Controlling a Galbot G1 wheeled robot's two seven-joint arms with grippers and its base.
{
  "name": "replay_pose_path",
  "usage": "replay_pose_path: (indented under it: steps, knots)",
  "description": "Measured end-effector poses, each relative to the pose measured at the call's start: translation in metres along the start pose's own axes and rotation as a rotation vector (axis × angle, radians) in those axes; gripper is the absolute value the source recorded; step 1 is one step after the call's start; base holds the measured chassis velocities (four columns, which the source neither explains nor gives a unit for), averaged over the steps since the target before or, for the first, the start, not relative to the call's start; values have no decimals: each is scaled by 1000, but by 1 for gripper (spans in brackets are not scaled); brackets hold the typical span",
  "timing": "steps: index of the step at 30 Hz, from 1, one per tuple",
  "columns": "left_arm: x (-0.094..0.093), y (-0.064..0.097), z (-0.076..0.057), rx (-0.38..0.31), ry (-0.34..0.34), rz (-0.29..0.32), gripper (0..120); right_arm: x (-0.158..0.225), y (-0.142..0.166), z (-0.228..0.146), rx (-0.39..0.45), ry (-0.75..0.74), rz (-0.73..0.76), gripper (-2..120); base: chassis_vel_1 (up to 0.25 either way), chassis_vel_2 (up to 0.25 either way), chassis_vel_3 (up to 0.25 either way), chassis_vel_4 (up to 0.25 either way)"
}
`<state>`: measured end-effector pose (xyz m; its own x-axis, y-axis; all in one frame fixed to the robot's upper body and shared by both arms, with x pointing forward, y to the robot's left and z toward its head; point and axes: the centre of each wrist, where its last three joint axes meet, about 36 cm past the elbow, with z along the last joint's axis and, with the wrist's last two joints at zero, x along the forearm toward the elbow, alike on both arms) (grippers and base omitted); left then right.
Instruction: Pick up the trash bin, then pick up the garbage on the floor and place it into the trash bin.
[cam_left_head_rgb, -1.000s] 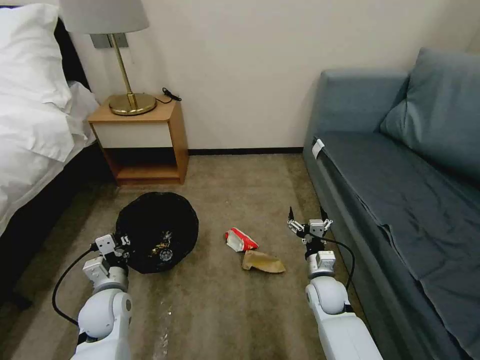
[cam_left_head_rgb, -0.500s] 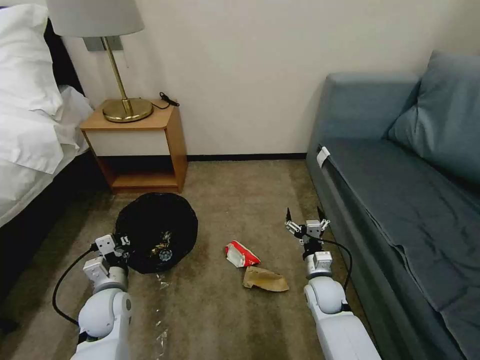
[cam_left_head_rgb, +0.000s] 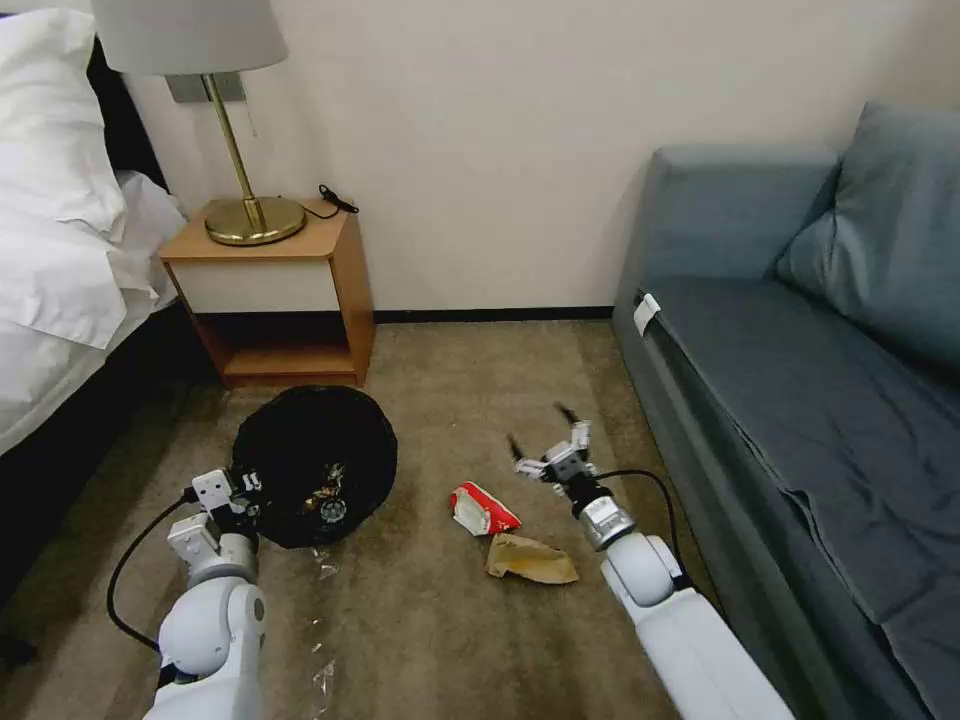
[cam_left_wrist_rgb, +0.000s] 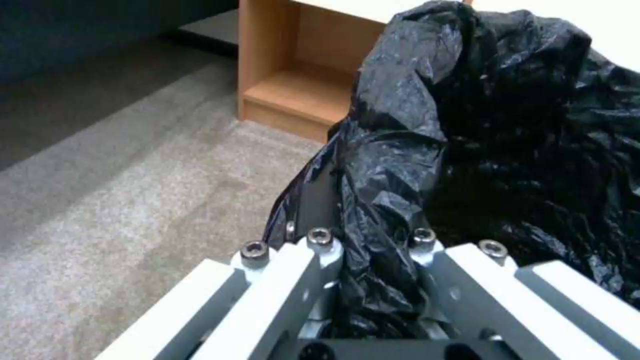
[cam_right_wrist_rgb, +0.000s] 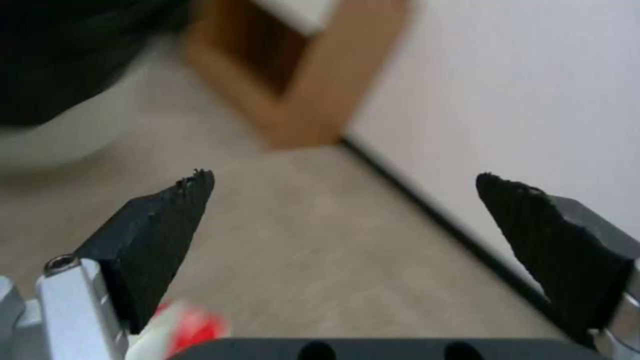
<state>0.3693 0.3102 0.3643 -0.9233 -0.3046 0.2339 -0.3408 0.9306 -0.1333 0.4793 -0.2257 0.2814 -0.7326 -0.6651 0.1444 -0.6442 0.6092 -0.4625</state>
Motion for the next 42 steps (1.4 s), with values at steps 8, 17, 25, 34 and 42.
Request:
replay_pose_path:
  steps: [8,17,25,34,42]
  knots:
    - [3,2,0,-7,3,-8,4,-15,-28,31,81,151,-416,100,0,0,0,0]
    - [5,3,2,-10,6,-17,4,-21,-47,52,148,239,-612,100,0,0,0,0]
    - [6,-2,3,-10,7,-17,4,-15,-68,74,157,309,-661,100,0,0,0,0]
    - [5,-4,-2,-8,-4,-15,4,-6,-60,104,161,374,-643,100,0,0,0,0]
    - [4,-5,-1,-6,-2,-15,4,4,-44,121,147,392,-627,94,0,0,0,0]
